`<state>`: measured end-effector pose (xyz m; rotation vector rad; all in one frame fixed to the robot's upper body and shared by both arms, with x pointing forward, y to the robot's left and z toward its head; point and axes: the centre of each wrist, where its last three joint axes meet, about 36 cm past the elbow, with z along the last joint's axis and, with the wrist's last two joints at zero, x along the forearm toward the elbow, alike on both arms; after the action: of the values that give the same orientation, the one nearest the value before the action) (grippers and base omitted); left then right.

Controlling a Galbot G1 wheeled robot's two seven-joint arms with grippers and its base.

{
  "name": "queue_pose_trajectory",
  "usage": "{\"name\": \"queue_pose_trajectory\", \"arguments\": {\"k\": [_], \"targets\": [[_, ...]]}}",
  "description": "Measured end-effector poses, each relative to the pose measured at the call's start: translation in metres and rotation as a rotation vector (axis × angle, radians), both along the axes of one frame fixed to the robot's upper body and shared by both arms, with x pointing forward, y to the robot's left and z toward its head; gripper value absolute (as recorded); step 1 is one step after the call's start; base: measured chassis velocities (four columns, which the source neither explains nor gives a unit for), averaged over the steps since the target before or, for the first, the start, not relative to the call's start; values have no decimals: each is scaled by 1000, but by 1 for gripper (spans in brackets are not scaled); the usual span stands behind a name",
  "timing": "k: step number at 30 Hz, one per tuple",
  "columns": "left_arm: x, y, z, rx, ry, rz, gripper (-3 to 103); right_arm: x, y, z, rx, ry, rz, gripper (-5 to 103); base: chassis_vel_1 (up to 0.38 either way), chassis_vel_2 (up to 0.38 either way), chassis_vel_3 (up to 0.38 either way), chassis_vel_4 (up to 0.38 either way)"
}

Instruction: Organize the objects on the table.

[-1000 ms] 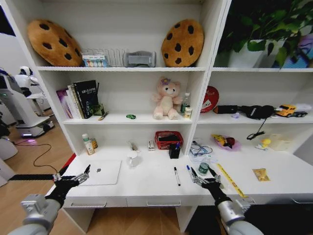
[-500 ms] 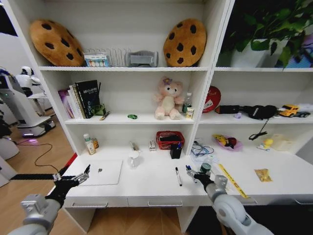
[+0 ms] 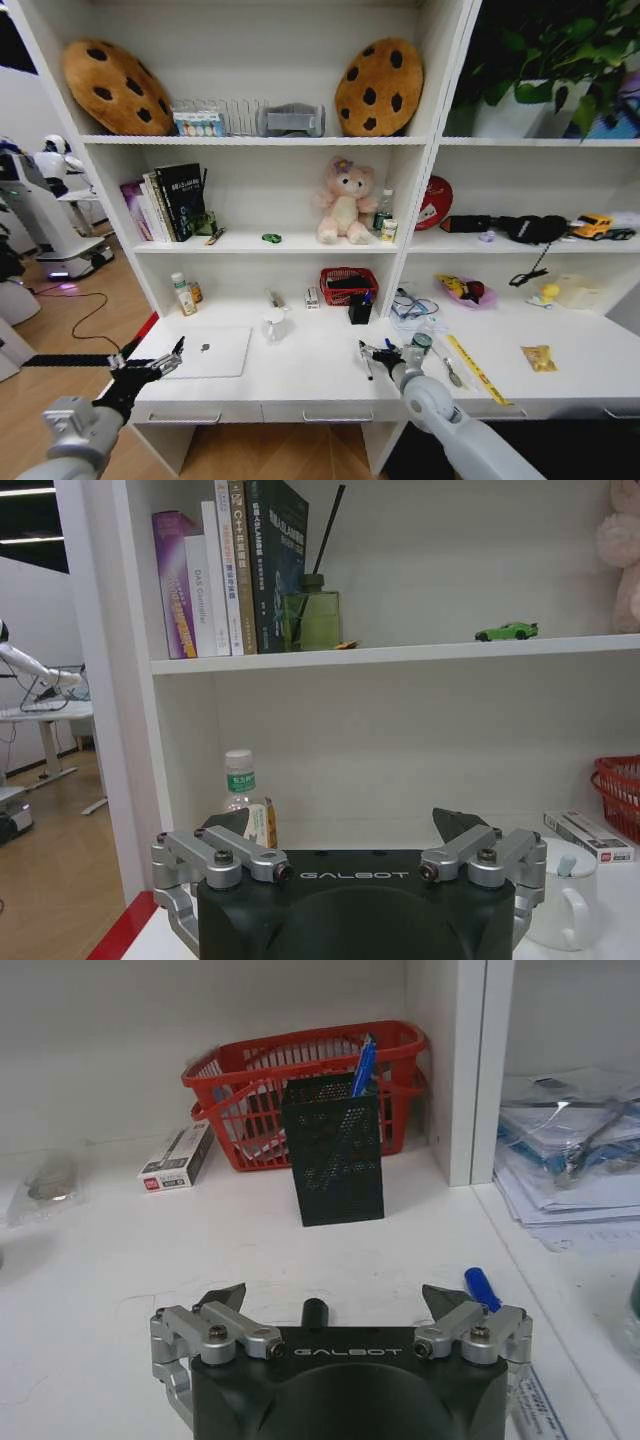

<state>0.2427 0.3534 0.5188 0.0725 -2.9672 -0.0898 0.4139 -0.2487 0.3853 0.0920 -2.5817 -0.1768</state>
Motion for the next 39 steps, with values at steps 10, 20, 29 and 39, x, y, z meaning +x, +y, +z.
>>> {"name": "queue_pose_trajectory", "arguments": {"k": [10, 20, 29, 39], "targets": [[0, 0, 0, 0, 0, 0, 100, 12, 12, -13, -22, 33, 11, 94, 0, 0, 0, 0], [0, 0, 0, 0, 0, 0, 100, 13, 10, -22, -45, 46, 13, 75, 0, 0, 0, 0], [0, 0, 0, 0, 0, 0, 100, 12, 9, -23, -40, 41, 17, 37, 0, 0, 0, 0], [0, 0, 0, 0, 0, 0, 100, 5, 5, -18, -30, 38, 24, 12, 0, 0, 0, 0]]}}
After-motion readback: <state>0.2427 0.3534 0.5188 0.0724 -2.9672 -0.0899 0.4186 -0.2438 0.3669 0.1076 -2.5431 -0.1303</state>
